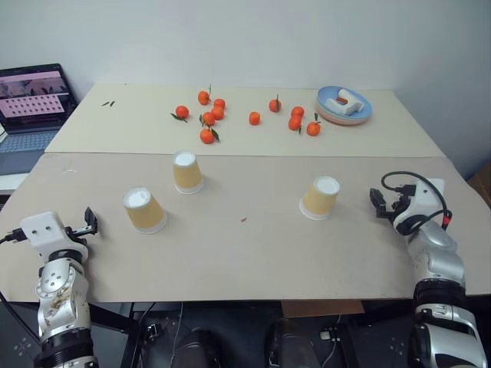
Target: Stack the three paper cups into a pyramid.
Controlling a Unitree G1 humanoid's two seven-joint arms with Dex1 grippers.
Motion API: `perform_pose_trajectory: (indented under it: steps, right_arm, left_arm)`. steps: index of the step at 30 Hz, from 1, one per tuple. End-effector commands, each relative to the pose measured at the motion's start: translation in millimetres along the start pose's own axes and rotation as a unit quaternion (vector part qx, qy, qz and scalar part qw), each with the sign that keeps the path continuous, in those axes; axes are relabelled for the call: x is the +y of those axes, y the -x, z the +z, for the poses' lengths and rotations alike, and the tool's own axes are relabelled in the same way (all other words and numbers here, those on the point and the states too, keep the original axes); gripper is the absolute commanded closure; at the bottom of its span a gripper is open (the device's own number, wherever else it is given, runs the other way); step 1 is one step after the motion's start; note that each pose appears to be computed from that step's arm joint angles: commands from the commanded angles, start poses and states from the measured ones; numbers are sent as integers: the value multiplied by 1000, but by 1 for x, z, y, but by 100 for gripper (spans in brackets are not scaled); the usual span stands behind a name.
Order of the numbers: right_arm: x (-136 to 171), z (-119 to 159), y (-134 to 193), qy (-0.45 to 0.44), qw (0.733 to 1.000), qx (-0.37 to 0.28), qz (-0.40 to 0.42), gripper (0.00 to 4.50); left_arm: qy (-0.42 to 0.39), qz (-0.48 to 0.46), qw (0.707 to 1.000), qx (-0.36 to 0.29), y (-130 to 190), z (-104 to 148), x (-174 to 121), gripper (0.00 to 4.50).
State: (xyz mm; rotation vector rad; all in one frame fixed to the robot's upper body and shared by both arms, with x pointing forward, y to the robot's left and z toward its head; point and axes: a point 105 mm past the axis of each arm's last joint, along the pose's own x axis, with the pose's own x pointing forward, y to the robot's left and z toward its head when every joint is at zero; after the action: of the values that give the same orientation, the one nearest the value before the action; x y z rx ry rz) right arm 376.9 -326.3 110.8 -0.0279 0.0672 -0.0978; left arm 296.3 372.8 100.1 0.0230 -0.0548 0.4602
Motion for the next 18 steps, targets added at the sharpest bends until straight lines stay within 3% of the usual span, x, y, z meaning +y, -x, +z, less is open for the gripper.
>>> perform_pose_trajectory:
  steps: [1, 3, 5, 7, 10, 11, 14, 15, 18]
  right_arm:
    - [-3, 23, 1, 12, 999, -39, -10, 8]
    - [-17, 46, 2, 6, 996, -71, -48, 8]
    - [-22, 95, 5, -39, 987, -144, -64, 8]
    - [26, 166, 13, -107, 964, -231, 72, 8]
    - [102, 209, 41, -103, 925, -256, 260, 8]
    - [127, 216, 54, -96, 908, -252, 321, 8]
    - [220, 210, 107, -35, 818, -199, 538, 8]
    - [239, 201, 126, -7, 784, -182, 593, 8]
    - [265, 169, 154, 53, 719, -119, 682, 8]
  left_arm:
    - [-6, -23, 999, -22, -4, 14, -7, 0]
    - [-3, -49, 999, -19, -5, 13, -15, 0]
    - [-8, -58, 998, -17, -5, 14, -15, 0]
    - [-14, -62, 998, -12, -4, 13, -12, 0]
    - [-16, -67, 998, -8, -4, 12, -12, 0]
    - [-18, -71, 997, -6, -4, 12, -13, 0]
    - [-19, -83, 996, -2, -6, 11, -18, 0]
    - [-18, -86, 996, -2, -6, 11, -19, 0]
    - [-20, -99, 995, 1, -7, 11, -24, 0]
